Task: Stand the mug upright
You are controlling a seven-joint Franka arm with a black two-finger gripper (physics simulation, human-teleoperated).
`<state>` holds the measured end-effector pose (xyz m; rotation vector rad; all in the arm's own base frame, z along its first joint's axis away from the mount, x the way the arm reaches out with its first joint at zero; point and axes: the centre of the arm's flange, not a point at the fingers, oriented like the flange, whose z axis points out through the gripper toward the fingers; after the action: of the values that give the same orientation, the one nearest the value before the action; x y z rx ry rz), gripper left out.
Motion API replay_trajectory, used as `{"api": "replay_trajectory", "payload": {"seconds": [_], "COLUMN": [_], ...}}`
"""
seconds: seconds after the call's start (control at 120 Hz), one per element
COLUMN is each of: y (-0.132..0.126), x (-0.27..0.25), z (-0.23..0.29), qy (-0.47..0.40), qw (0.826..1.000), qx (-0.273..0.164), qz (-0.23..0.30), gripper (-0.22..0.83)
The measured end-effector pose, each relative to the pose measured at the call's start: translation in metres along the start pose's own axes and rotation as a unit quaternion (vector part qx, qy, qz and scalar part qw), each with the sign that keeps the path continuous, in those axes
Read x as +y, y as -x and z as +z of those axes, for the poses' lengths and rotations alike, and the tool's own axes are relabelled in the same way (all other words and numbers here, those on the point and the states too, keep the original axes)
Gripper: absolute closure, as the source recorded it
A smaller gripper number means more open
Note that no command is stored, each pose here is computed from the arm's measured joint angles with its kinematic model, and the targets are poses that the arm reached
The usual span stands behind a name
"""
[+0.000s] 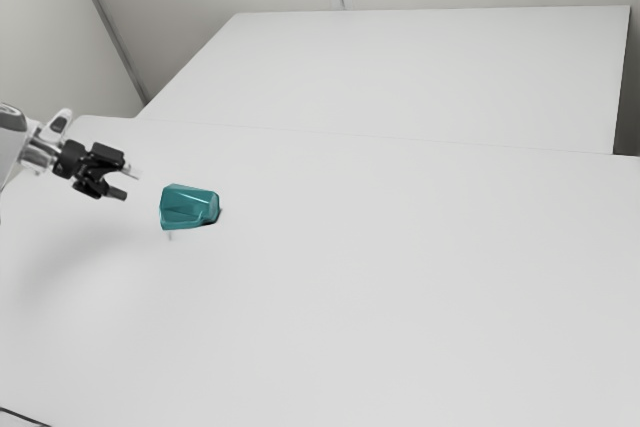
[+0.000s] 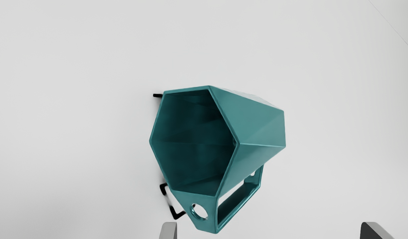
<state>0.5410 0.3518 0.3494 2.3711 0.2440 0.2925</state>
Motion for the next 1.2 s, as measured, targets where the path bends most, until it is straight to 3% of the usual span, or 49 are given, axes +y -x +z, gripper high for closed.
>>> {"api": "replay_trajectory", "payload": {"seconds": [0.508,1.2], "y": [-0.016,-0.03], "x": [-0.014,-0.011], "z": [0.04,0.09], "qy": [0.012,0.065], "qw": [1.0,0.998], "qx": [-0.016,-0.006], "qz": [-0.011,-0.01], "gripper": [0.0,0.0]}}
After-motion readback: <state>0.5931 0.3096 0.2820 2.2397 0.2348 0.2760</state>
